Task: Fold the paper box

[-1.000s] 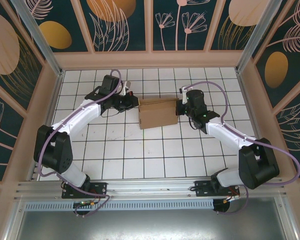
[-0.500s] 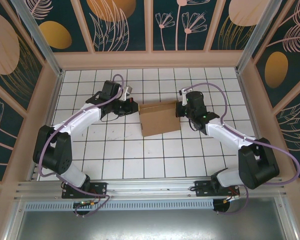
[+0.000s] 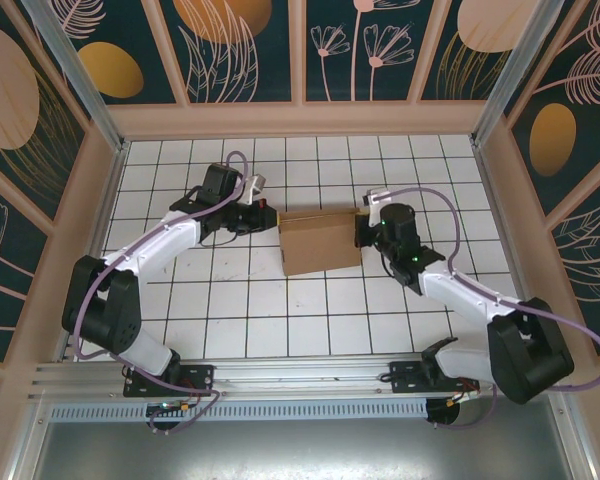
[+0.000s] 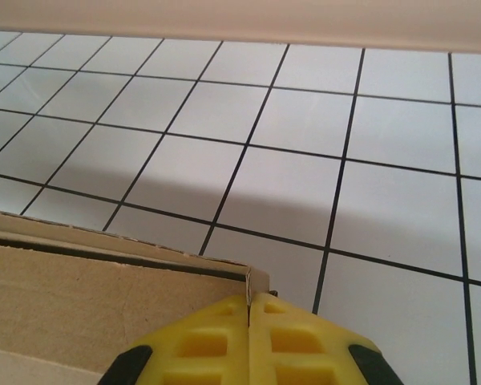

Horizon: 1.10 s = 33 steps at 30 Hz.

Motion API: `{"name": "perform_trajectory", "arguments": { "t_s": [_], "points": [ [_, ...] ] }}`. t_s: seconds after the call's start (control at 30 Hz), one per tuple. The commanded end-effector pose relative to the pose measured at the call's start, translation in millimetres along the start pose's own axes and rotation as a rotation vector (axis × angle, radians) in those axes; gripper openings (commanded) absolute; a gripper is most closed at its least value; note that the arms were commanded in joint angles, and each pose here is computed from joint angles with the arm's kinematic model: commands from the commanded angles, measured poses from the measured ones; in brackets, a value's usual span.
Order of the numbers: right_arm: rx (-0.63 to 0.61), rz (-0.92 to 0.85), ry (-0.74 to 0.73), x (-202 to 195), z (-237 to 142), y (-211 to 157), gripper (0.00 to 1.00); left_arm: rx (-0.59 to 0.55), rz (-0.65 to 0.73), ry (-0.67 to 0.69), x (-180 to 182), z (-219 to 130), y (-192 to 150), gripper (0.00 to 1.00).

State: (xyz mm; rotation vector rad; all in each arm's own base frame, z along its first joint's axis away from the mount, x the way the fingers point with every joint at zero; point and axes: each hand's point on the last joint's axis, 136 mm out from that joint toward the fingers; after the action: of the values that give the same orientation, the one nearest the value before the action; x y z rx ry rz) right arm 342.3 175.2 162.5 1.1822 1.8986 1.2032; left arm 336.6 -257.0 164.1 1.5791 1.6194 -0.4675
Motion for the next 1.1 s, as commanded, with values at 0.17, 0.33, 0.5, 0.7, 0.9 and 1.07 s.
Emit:
{"name": "perform_trajectory", "arguments": {
  "t_s": [0.17, 0.33, 0.5, 0.7, 0.9, 1.07],
  "points": [
    [-0.126, -0.092, 0.030, 25, -19, -7, 0.00, 0.035, 0.121, -0.100, -34, 3, -27, 0.00],
    [-0.165, -0.111, -0.028, 21, -23, -12, 0.00, 0.050, 0.149, -0.103, -37, 7, -38, 0.00],
    [-0.185, -0.107, -0.066, 14, -28, -17, 0.00, 0.058, 0.158, -0.089, -33, 3, -48, 0.00],
    [-0.201, -0.118, -0.053, 16, -31, -20, 0.00, 0.071, 0.156, -0.081, -29, -1, -56, 0.15],
    [-0.202, -0.124, -0.044, 20, -31, -25, 0.00, 0.024, 0.197, -0.146, -52, -13, -46, 0.37],
    [-0.204, -0.115, -0.055, 18, -31, -26, 0.00, -0.027, 0.230, -0.176, -70, -26, -37, 0.55]
  ]
}}
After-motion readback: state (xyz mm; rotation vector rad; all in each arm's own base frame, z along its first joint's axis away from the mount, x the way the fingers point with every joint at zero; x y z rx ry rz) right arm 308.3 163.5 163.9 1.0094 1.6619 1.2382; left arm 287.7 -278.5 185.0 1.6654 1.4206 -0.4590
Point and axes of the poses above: each hand's point on the last joint's axis, 136 mm out from that joint toward the fingers, its own z axis out along the fingers, its own x axis along the line the jaws close on, y = z × x, and after that the axes turned 8 degrees about -z, right-handed
